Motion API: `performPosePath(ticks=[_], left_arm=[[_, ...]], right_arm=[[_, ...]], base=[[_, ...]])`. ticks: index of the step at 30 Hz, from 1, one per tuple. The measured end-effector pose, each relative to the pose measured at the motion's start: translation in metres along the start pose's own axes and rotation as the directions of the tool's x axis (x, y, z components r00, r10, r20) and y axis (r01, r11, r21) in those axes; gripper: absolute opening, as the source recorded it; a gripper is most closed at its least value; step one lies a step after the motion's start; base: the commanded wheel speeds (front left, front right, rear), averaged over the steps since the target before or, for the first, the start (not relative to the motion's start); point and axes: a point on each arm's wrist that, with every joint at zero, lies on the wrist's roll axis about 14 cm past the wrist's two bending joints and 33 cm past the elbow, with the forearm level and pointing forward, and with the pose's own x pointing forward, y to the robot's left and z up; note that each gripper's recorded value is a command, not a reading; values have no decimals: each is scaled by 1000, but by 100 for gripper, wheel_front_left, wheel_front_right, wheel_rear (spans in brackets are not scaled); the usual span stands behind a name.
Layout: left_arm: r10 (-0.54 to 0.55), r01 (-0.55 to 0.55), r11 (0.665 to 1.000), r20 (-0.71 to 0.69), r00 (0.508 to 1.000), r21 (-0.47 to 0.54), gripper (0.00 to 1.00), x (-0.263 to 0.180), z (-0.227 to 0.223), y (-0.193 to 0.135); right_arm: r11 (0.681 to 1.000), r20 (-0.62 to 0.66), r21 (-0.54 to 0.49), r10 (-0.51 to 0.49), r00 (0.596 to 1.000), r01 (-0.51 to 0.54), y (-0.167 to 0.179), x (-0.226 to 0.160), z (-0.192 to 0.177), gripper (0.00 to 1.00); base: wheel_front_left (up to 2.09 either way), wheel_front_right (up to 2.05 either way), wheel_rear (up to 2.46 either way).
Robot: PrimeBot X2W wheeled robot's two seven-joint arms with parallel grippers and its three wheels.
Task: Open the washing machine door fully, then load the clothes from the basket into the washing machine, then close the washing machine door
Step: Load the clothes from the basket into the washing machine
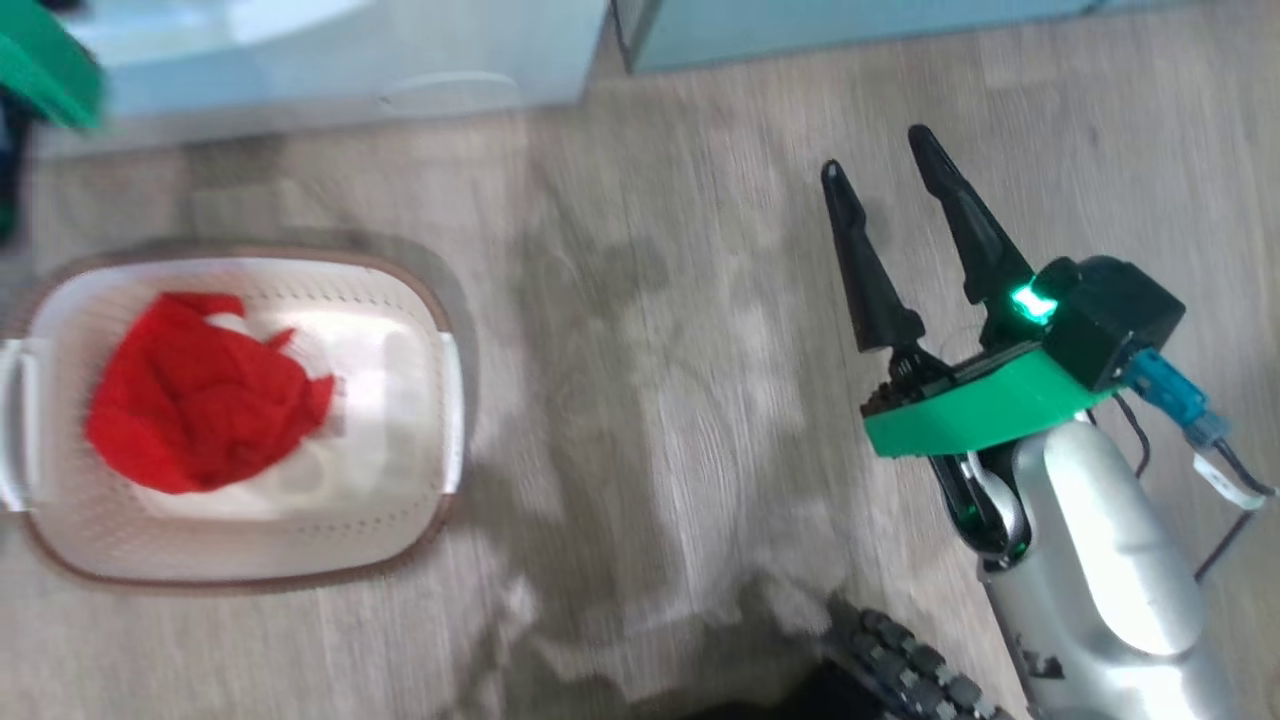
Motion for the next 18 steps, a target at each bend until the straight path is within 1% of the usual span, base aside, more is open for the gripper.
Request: performPosePath(ticks=[3,6,10,15,18], left_arm=[[-10,10,1000,17,1000,19,100,-25,7,-17],[-6,6,1000,31,1000,13,100,-55,12,-34],[-4,4,1000,33,999,14,100,-99,13,-57],[38,-37,999,62,997,-10,100,-146,25,-71],[87,-85,996,87,992,-28,100,-172,32,-72]], right_arm=[[1000,18,1,-3,1000,3,2,-7,10,100],[1000,12,5,-17,1000,17,2,-23,12,100],[1000,29,0,-10,1000,10,9,-38,22,100],[1000,81,-3,16,997,-15,21,-50,42,100],[1000,94,-2,30,995,-30,28,-59,48,100]], base=[[0,0,0],[0,0,0],[0,0,0],[0,0,0],[0,0,0]])
